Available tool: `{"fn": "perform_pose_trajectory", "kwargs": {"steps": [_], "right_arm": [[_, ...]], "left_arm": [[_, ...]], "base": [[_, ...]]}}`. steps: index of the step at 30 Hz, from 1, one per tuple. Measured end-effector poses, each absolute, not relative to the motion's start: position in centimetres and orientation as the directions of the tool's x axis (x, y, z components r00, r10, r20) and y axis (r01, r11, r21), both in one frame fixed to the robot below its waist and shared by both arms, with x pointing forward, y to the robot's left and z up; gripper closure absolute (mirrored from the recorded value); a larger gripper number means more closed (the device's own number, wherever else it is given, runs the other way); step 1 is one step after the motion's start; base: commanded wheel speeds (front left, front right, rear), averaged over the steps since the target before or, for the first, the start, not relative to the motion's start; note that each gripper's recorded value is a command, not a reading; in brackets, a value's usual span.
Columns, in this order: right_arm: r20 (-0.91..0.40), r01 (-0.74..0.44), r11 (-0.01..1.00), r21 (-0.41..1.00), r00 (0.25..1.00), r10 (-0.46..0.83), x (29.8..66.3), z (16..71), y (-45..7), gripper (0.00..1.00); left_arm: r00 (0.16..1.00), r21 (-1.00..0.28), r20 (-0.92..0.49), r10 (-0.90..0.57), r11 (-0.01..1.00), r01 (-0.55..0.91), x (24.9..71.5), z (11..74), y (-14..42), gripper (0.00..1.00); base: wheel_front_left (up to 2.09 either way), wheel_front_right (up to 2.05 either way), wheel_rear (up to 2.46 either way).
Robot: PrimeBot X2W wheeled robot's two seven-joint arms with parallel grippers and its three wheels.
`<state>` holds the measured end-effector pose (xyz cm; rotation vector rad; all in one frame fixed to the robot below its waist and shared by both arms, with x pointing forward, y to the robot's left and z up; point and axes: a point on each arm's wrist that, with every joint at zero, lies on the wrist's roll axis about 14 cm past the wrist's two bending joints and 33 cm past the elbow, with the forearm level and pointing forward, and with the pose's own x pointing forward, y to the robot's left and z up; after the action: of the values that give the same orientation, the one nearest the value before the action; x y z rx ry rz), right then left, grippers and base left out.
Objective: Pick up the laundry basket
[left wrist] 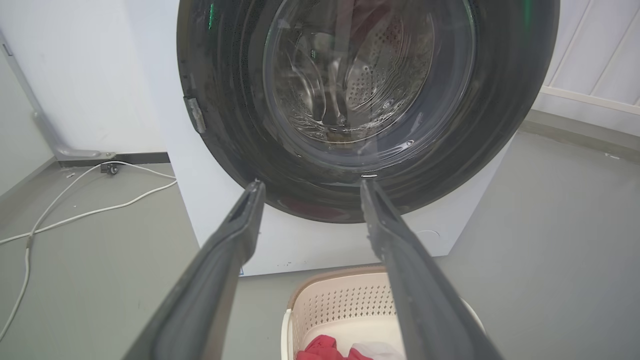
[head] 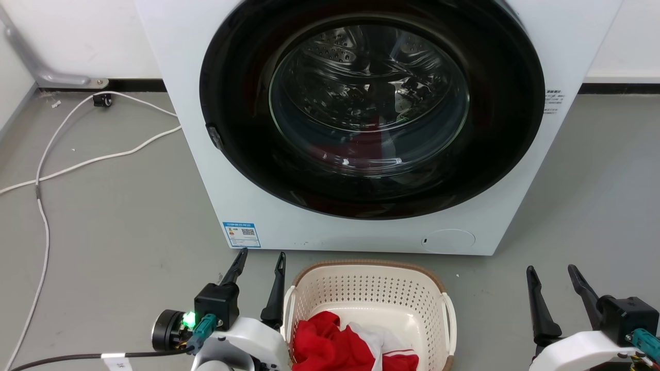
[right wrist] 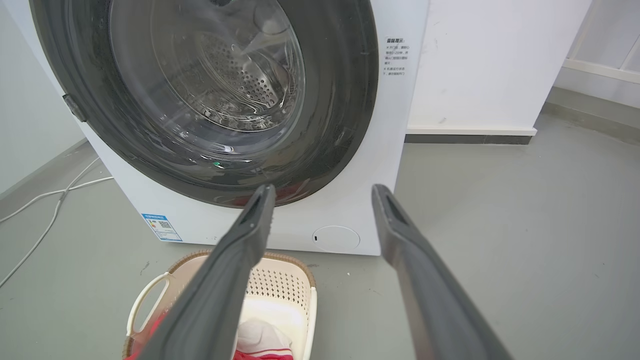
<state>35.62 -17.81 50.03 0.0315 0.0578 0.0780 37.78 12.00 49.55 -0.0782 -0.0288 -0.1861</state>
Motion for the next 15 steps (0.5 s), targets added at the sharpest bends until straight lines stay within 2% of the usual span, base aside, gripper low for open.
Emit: {"fn": "perform_pose_trajectory", "kwargs": {"steps": [8,15], "right_arm": [[-0.113,-0.062,0.997,0.045,0.991,0.067,36.1,48.5,-18.2,0.00],[-0.242,-0.039,0.997,0.060,0.969,0.052,37.0,44.5,-18.6,0.00]], "left_arm": [[0.977,-0.075,-0.035,-0.211,0.975,0.208,39.3,47.5,11.5,0.00],[0.961,-0.104,-0.163,-0.225,0.972,0.210,41.9,43.8,11.2,0.00]], "base": [[0.00,0.00,0.00],[0.00,0.00,0.00]]}}
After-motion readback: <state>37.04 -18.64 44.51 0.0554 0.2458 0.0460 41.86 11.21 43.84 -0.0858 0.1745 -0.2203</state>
